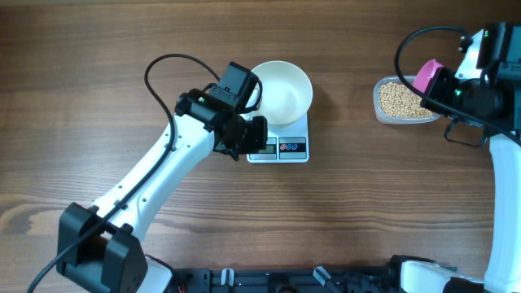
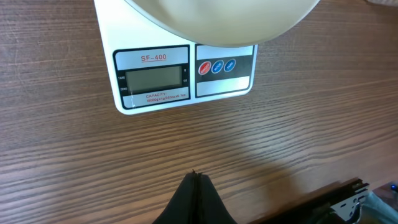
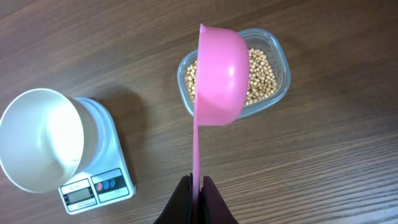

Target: Scoop item into bowl and weigh 150g on scale

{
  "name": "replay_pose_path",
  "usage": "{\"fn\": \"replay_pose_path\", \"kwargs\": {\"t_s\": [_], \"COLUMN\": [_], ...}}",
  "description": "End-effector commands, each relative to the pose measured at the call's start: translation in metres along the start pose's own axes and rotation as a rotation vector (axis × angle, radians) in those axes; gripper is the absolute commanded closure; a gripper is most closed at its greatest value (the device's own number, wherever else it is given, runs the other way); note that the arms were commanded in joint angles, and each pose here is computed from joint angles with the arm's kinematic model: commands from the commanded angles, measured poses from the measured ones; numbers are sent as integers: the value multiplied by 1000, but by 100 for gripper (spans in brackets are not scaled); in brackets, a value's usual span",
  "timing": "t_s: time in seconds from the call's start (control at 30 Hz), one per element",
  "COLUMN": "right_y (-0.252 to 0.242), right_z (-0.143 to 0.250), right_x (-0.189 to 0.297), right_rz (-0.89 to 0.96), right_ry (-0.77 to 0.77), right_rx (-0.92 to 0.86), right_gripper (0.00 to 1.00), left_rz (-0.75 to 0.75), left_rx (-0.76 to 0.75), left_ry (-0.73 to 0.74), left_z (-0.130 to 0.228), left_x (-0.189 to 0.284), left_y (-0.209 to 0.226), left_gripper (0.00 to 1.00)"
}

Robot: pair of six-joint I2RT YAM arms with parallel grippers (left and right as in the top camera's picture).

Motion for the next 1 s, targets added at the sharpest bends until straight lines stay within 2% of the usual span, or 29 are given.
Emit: {"fn": "replay_pose_path", "kwargs": {"t_s": [0.0, 0.1, 0.43, 0.6, 0.73, 0.97], "right_y": [3, 1, -9, -9, -8, -7], "right_z": [-3, -9, -16, -17, -22, -29], "right_x": [6, 6, 7, 7, 8, 8], "right_rz": [-24, -7, 76, 79, 77, 76], "right_ry": [-21, -49, -85, -87, -114, -153], "right_rx": [72, 124, 123, 153, 149, 150], "right_gripper": [96, 96, 96, 96, 96, 96], "left_rz": [21, 31, 42, 4, -24, -76], "left_rx": [6, -12, -91, -4, -10, -31], "left_ry": [8, 11, 7, 7, 34, -17], "left_z": [2, 5, 20, 22, 25, 10], "left_x": [-2, -4, -11, -20, -42, -82], "left_y": [-8, -14, -36, -35, -34, -32], "left_gripper": [96, 96, 96, 96, 96, 96]}}
Point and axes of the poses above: each gripper's point midway between its finger pads, its own x axis back along the fingers, its own y axis along the line the jaws close on, z = x × y, the point moved 5 cm from there along x, back along the fingers, and after that the axes turned 9 degrees about x, right-handed, at the moved point
